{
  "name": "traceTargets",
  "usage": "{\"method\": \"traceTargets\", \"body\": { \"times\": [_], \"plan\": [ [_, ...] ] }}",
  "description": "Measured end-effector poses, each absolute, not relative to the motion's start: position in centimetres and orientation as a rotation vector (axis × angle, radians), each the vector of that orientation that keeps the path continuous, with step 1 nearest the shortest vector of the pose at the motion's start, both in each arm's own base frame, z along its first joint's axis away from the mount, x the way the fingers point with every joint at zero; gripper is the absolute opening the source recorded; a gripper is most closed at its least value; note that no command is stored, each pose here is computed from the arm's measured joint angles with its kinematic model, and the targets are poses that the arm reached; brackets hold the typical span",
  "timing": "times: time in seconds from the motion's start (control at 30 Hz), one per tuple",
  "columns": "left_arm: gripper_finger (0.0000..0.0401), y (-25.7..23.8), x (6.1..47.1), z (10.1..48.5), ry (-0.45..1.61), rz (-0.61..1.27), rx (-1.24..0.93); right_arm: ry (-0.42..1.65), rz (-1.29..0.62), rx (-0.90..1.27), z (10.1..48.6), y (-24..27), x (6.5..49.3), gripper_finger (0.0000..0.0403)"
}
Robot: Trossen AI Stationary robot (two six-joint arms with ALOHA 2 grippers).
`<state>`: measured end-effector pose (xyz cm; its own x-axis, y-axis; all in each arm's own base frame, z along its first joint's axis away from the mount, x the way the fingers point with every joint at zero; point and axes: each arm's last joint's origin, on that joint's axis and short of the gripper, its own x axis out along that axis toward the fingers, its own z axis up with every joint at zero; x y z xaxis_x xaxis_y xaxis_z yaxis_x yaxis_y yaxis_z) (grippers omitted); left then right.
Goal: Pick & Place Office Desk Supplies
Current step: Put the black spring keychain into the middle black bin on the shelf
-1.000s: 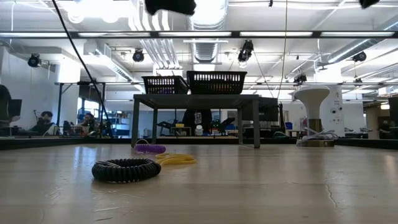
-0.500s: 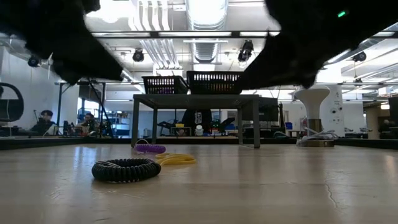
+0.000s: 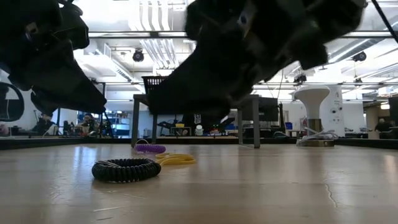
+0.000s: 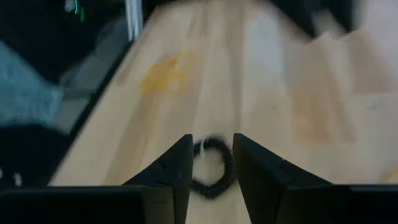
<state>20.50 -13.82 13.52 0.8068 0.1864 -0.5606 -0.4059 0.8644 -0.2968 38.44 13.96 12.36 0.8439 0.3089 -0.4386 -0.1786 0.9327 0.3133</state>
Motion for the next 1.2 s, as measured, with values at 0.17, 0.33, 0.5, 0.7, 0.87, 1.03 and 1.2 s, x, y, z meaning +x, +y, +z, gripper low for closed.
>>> {"method": "traceTargets", "body": {
  "times": [0.17, 0.33, 0.5, 0.7, 0.87, 1.03, 1.2],
  "plan": [
    [0.0133, -13.8, 20.5, 13.5, 0.536, 0.333, -0.431, 0.682, 0.273, 0.145, 11.7, 15.1, 41.5, 0.0139],
    [0.0133, -13.7, 20.4, 13.4, 0.532, 0.343, -0.431, 0.806, 0.286, 0.022, 12.0, 15.8, 44.1, 0.0148],
    [0.0133, -13.7, 20.5, 13.5, 0.520, 0.352, -0.429, 0.890, 0.306, -0.056, 11.8, 16.3, 45.2, 0.0134],
    [0.0133, -13.7, 20.5, 13.5, 0.518, 0.354, -0.429, 0.913, 0.308, -0.067, 12.0, 16.4, 45.6, 0.0071],
    [0.0133, -13.7, 20.5, 13.5, 0.517, 0.354, -0.433, 0.908, 0.246, -0.074, 13.5, 16.3, 45.0, 0.0019],
    [0.0133, -13.8, 20.5, 13.6, 0.509, 0.355, -0.440, 0.795, 0.013, -0.125, 16.8, 16.6, 43.7, 0.0022],
    [0.0133, -14.0, 21.0, 14.3, 0.419, 0.348, -0.425, 0.677, -0.278, -0.164, 17.9, 17.0, 41.7, 0.0022]
  ]
}}
